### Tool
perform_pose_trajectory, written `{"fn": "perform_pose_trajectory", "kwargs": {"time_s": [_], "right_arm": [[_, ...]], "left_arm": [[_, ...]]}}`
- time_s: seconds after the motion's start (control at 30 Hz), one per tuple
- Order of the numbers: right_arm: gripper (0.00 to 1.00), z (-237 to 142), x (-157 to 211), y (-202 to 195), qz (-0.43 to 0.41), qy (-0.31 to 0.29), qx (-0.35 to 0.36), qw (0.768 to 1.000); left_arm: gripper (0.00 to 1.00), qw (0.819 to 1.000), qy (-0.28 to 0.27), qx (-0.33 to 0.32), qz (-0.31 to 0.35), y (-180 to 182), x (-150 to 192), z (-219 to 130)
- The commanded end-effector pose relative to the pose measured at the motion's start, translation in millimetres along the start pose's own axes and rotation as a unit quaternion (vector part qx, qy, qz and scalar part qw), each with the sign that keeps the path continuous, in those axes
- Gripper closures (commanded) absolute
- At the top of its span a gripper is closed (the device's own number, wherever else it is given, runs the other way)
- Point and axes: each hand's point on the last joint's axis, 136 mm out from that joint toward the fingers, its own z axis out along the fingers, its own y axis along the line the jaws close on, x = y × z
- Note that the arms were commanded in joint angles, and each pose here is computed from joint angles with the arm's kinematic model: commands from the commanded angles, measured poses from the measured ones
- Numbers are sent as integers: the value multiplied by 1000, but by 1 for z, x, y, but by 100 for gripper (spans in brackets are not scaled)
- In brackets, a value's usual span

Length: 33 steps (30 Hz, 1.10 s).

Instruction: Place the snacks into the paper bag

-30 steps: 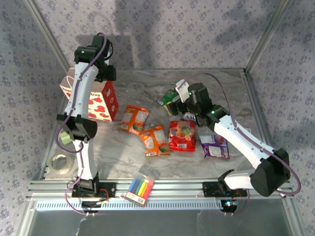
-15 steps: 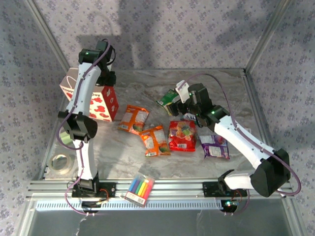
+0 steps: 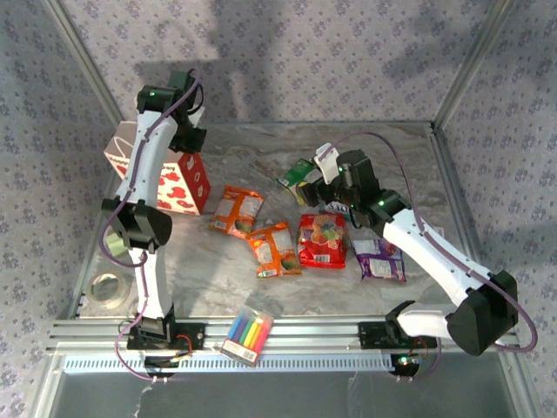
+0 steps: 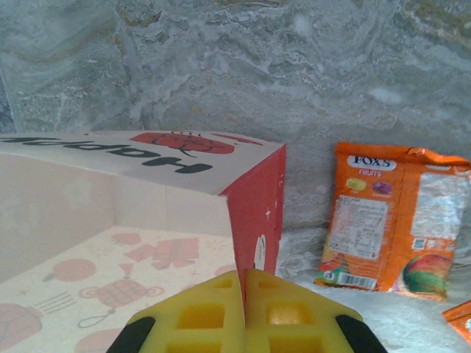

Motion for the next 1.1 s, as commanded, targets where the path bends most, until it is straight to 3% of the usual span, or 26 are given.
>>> {"fn": "perform_pose_trajectory", "kwargs": {"time_s": [0.0,0.17,0.4,0.63,0.87,1.07], "right_arm": [[0,-4,2,-3,13,-1,5,1000],[0,-4,0,-1,19,-2,1,1000],[0,-7,2,-3,23,0,8,1000],[0,-10,1,-2,28,-3,7,1000],[0,-13,1,-3,30,-4,13,999],[0,-14,1,-4,32,-4,15,999]], "left_arm": [[100,998,-2,-14,61,6,12,-16],[98,992,11,-39,116,13,22,-13],[95,979,-42,6,199,-15,21,-21],[96,964,-27,37,262,-25,37,-18],[94,960,-43,33,276,-13,34,-23],[93,945,-69,21,318,-11,24,-30]]}}
